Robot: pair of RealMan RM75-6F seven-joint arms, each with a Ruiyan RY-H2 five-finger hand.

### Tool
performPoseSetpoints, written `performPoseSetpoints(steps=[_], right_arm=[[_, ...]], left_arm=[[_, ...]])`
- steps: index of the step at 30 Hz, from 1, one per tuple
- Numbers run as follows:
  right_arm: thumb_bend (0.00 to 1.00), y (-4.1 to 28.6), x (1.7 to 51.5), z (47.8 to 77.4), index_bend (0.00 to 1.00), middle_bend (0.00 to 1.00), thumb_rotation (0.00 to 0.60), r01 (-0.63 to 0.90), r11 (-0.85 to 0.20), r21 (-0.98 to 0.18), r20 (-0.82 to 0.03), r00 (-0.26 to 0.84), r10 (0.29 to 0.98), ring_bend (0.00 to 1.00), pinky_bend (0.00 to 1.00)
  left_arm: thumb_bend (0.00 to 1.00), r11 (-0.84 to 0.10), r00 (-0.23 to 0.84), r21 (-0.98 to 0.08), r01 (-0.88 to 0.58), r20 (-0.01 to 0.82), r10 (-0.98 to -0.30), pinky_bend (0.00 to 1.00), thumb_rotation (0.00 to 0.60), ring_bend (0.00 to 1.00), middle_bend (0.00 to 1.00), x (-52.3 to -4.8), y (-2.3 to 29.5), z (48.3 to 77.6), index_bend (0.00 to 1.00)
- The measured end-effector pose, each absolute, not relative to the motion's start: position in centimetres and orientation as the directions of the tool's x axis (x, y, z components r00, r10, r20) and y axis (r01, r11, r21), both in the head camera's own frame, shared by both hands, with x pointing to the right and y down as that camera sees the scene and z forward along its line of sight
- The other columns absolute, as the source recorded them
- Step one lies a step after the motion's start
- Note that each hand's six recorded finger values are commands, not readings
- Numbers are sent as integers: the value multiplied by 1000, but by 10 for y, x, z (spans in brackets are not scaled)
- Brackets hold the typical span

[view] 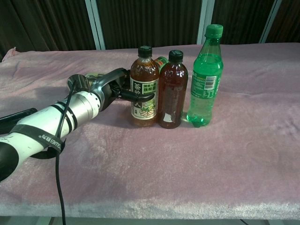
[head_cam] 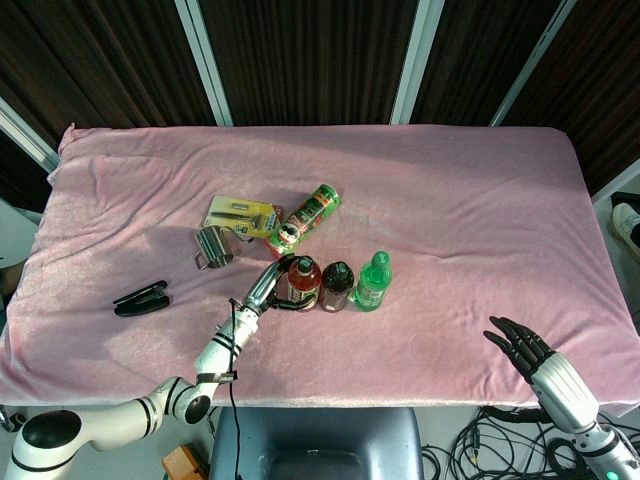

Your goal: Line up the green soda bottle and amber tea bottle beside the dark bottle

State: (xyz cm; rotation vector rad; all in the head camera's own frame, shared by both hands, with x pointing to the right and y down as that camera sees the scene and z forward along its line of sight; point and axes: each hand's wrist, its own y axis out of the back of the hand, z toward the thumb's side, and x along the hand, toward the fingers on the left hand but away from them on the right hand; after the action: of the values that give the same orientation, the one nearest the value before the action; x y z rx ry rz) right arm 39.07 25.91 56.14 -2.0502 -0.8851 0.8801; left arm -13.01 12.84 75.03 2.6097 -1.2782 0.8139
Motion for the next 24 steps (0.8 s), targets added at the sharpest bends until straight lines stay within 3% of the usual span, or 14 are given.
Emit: performPoseSetpoints(steps=[8, 14, 24], right_arm=[[101, 260, 390, 562, 0, 0, 600, 292, -511, -808, -306, 534, 788, 0, 262], [101, 260, 389, 564, 0, 0, 600, 283, -516, -808, -314, 534, 785, 0, 262], [101, 261, 388, 564, 0, 0, 600, 280, -515, -810, -313, 535, 784, 0, 262]], left_arm=[[330, -658, 504, -141, -740, 531, -681, 0, 600, 0, 3, -134, 130, 752, 59], [310, -663, 509, -181, -727, 505, -697, 0, 600, 0, 0, -137, 128, 747, 4], [302, -663, 518, -199, -722, 479, -708, 0, 600, 0, 0, -148, 128, 733, 0]])
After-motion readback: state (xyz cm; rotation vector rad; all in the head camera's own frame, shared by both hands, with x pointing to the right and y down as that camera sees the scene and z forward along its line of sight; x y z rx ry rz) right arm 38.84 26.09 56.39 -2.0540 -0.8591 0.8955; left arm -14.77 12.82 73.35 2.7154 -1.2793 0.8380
